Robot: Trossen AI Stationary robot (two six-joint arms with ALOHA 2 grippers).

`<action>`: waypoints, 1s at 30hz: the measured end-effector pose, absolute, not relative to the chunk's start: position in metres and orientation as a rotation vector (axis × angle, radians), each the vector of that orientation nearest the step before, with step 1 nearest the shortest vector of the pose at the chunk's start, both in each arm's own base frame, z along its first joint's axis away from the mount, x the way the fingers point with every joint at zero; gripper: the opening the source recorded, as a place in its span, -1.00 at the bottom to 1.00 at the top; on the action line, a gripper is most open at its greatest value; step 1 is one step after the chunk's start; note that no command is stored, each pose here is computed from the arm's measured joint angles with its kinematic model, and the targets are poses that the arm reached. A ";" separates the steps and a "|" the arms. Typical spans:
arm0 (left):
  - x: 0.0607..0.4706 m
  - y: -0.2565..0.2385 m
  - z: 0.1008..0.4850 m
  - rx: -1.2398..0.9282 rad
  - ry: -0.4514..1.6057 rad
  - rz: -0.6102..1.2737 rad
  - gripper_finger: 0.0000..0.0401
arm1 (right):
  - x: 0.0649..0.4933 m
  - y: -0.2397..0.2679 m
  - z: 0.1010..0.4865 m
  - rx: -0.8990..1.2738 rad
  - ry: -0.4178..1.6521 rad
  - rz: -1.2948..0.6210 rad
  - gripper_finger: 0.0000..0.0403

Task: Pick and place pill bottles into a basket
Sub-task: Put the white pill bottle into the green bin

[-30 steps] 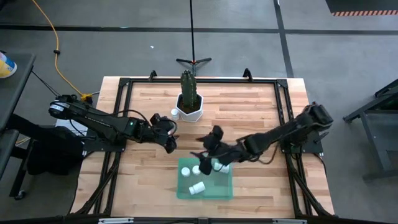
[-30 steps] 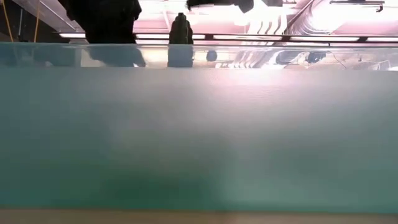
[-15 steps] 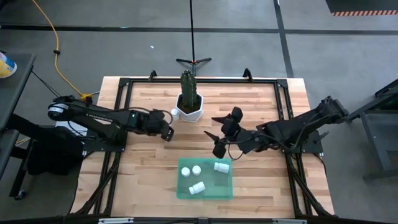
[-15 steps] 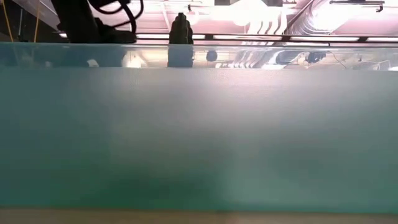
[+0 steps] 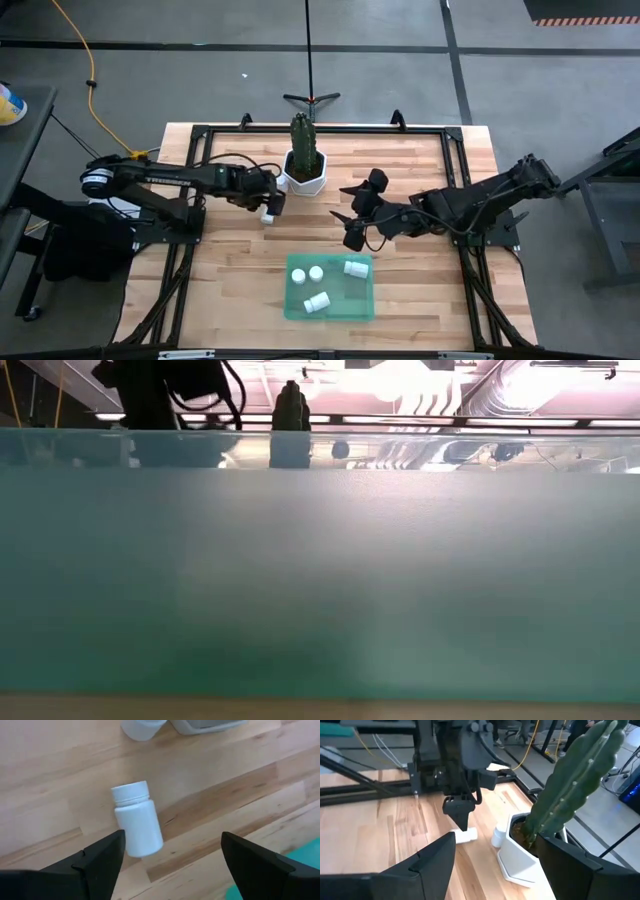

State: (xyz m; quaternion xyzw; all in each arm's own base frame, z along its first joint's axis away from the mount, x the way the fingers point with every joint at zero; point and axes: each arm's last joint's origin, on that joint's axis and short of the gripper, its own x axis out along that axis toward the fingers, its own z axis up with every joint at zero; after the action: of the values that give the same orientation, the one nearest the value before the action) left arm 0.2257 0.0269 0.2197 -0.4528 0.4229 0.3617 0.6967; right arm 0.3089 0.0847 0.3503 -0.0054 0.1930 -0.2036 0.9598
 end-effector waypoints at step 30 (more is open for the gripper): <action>0.258 0.030 0.152 -0.985 1.162 0.923 0.75 | 0.305 0.083 0.341 -0.074 0.508 -0.362 0.32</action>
State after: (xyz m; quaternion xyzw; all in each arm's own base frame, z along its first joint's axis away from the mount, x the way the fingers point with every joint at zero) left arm 0.2579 0.0303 0.1522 -0.4299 0.5071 0.4030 0.6290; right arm 0.3047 0.0830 0.3412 -0.0364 0.2497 -0.1779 0.9511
